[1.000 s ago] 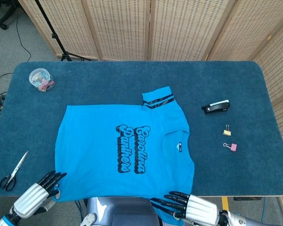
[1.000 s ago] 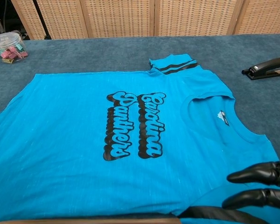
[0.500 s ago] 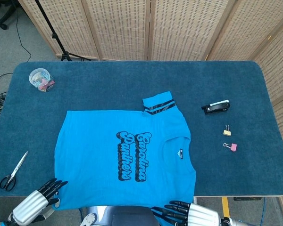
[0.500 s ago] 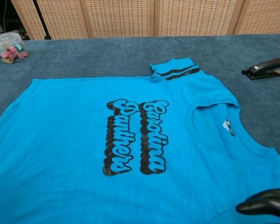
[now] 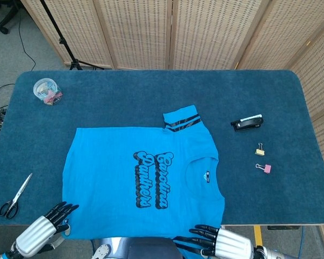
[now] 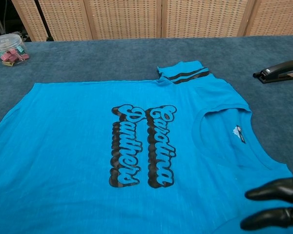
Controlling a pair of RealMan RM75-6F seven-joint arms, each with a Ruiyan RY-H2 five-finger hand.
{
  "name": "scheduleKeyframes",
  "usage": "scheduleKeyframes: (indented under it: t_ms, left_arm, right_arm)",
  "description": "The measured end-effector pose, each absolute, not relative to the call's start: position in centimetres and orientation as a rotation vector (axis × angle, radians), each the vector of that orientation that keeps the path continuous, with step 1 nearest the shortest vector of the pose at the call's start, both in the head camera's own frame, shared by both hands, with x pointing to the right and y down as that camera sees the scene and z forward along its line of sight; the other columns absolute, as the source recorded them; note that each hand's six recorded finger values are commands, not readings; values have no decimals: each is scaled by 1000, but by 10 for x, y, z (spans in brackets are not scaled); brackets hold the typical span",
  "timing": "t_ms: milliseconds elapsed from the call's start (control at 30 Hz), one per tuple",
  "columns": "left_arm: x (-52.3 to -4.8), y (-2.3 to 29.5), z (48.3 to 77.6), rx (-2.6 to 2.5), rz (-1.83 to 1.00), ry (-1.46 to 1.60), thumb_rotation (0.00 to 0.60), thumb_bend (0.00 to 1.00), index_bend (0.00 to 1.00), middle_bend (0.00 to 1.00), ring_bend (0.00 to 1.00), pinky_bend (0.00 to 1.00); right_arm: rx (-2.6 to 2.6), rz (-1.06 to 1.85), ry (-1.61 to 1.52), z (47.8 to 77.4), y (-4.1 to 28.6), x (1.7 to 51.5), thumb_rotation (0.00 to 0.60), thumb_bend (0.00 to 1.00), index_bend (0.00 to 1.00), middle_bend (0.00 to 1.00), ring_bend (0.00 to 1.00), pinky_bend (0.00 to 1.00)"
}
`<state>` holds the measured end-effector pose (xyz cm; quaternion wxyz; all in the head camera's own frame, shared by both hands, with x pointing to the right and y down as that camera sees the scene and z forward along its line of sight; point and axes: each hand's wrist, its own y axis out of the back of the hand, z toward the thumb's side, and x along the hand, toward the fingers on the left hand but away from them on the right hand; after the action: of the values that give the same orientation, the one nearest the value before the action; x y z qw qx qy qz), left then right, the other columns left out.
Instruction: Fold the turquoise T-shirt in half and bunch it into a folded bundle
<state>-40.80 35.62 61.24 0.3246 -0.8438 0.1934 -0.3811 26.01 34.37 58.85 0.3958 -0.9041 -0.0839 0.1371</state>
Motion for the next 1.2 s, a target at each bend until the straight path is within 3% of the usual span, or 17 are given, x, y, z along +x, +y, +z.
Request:
scheduleKeyframes:
  t_ms: [233, 700, 967, 1200]
  left_arm:
    - [-399, 313, 608, -2117, -996, 628, 600, 596, 746, 0, 0, 0]
    - [-378, 194, 611, -1995, -1079, 839, 600, 599, 747, 0, 0, 0]
    - [-365, 115, 631, -1945, -1210, 930, 600, 600, 748, 0, 0, 0]
    - [-363, 81, 656, -1910, -1292, 954, 600, 600, 748, 0, 0, 0]
  right_arm:
    - [-2302, 446, -416, 591, 297, 261, 600, 543, 662, 134, 0, 145]
    - [-2231, 636, -842, 596, 162, 260, 600, 543, 665, 134, 0, 150]
    - [-2190, 829, -1023, 633, 78, 255, 600, 543, 666, 139, 0, 153]
    - [-2129, 958, -1050, 671, 38, 257, 600, 543, 666, 139, 0, 153]
